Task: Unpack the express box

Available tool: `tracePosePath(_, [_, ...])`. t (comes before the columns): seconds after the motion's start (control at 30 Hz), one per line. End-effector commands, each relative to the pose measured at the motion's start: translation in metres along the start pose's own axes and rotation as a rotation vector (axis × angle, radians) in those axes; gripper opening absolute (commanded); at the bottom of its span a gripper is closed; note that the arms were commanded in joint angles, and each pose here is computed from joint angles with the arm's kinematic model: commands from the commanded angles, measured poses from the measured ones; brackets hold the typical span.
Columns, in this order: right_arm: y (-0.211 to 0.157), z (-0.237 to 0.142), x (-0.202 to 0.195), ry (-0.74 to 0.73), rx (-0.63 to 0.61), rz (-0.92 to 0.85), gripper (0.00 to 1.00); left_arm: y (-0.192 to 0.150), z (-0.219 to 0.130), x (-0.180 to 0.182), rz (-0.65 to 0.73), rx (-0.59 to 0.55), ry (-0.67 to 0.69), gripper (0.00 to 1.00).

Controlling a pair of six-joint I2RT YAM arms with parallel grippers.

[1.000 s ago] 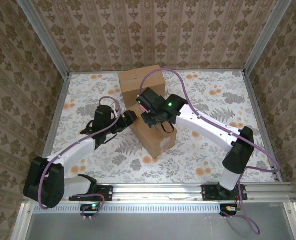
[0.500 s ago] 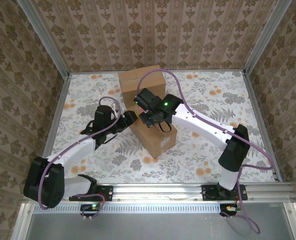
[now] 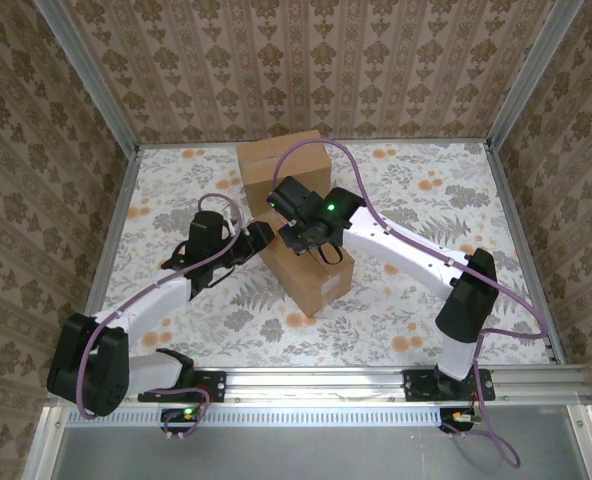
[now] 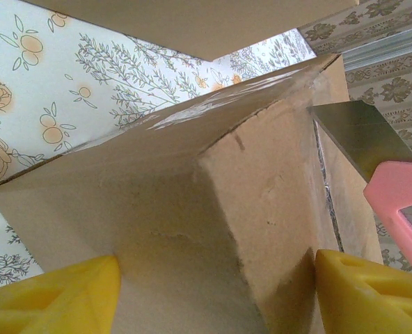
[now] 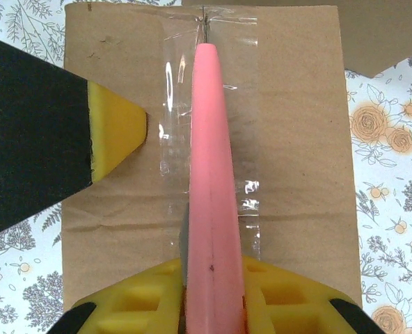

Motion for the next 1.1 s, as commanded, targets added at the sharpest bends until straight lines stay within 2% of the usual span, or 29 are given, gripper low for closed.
tracePosePath(0.0, [-0.006, -0.001, 0.000, -0.032, 0.050, -0.036, 0.00, -0.015, 0.002, 0.020, -0.040, 0.067, 0.088, 0.72])
tracePosePath(1.07, [-0.035, -0.016, 0.002, -0.057, 0.101, -0.035, 0.00, -0.016, 0.003, 0.023, -0.045, 0.066, 0.095, 0.72])
Point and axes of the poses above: each hand's point on the last joint's axis, 136 mm out from that joint toward the fingers, its own z axis out along the fingers, its own x axis along the line the jaws close on, y = z × x, the point moved 10 cm from there along -z, back along the fingers, and after that the axes turned 2 degrees about -z, right-handed, at the moved point
